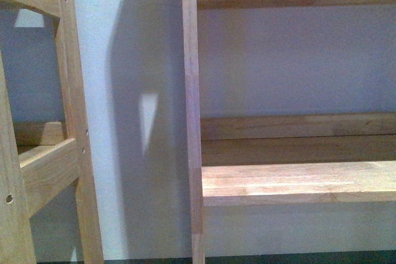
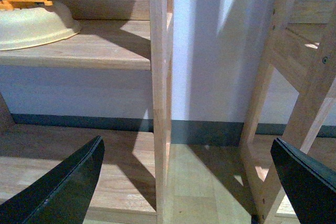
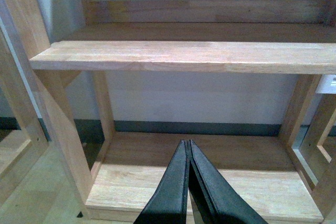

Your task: Put away toys

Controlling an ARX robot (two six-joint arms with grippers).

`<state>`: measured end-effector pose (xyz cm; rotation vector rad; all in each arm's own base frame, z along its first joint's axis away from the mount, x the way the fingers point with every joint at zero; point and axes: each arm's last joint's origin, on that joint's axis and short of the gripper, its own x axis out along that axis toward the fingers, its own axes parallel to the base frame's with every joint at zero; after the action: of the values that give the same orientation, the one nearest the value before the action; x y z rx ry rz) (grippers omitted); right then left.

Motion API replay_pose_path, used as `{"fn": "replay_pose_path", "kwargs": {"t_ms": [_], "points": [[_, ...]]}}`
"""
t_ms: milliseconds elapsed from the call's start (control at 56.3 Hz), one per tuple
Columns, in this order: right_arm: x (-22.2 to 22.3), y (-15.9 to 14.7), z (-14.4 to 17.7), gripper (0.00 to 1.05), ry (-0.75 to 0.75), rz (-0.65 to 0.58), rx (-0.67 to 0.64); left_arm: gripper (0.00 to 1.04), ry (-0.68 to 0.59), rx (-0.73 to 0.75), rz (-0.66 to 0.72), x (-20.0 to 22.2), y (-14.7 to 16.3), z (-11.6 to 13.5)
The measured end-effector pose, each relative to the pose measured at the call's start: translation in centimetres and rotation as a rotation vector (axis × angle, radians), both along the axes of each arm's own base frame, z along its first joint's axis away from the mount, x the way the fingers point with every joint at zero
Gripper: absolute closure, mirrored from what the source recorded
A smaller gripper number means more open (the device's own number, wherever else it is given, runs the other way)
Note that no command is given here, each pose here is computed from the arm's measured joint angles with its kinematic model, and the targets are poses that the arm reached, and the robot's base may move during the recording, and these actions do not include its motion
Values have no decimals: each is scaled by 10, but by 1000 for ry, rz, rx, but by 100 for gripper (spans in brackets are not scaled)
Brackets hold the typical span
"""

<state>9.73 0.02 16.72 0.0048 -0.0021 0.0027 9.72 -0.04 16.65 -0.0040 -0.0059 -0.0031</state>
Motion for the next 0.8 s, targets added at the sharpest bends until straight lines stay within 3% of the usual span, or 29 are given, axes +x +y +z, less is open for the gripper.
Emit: {"fn": "replay_pose_path", "kwargs": {"t_ms": [604, 799], "points": [[0, 0, 0, 8, 0, 0, -2, 6, 0, 0, 0, 0, 0, 0], [0, 0, 0, 6, 0, 0, -2, 6, 0, 0, 0, 0, 0, 0]]}}
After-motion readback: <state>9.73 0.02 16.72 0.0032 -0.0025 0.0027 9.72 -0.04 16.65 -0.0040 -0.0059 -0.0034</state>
